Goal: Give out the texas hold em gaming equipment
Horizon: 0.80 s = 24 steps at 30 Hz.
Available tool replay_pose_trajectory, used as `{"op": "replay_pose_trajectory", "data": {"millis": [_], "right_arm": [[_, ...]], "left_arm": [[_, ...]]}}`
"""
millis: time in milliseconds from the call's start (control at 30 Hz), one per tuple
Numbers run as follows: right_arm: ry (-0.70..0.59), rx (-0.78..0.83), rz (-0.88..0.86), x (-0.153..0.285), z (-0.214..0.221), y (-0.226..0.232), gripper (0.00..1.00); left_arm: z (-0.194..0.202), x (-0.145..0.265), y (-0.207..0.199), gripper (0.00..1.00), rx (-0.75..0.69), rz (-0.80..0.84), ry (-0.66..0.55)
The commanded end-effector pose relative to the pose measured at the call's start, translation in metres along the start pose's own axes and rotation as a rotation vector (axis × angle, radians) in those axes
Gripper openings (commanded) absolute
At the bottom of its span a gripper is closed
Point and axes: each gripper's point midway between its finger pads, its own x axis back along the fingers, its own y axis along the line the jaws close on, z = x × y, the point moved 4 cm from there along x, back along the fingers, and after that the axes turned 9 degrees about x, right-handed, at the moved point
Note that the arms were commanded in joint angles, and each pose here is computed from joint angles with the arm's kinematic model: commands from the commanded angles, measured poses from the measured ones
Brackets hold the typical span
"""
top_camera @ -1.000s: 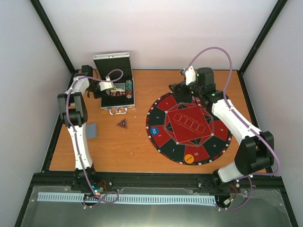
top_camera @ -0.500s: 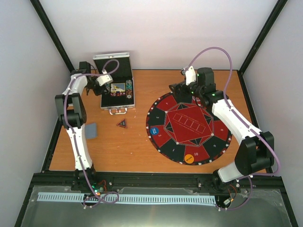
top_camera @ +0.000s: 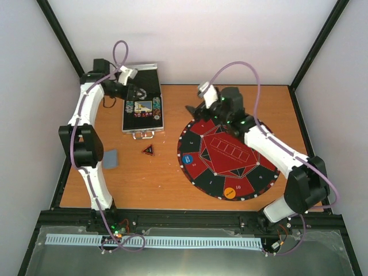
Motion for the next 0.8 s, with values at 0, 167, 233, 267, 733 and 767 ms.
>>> {"op": "replay_pose_trajectory", "data": {"millis": [0,167,233,267,733,767], "right_arm": [[-0.195,0.343,-0.114,-0.019,-0.022,0.055,0.99],[-0.266,0.379,-0.200,-0.047,-0.034,0.089,0.99],[-0.247,0.345,-0.214,-0.062,-0.035,0.090,0.95],[-0.241,0.342,-0.221,-0.069,-0.035,0.091,0.92],[-0.177,0.405,-0.286,-0.141,-0.023,0.111,0.76],[-0.180,0.412,-0.299,-0.142,-0.022,0.113,0.76]], "left_arm": [[0.007,-0.007,-0.047,0.01,0.166,0.151,0.040],[0.011,-0.005,-0.067,0.01,0.230,0.220,0.036],[0.013,-0.003,-0.072,0.01,0.253,0.240,0.024],[0.015,-0.003,-0.074,0.01,0.264,0.252,0.020],[0.021,-0.012,-0.078,0.01,0.327,0.311,0.040],[0.021,-0.012,-0.078,0.01,0.325,0.311,0.040]]}}
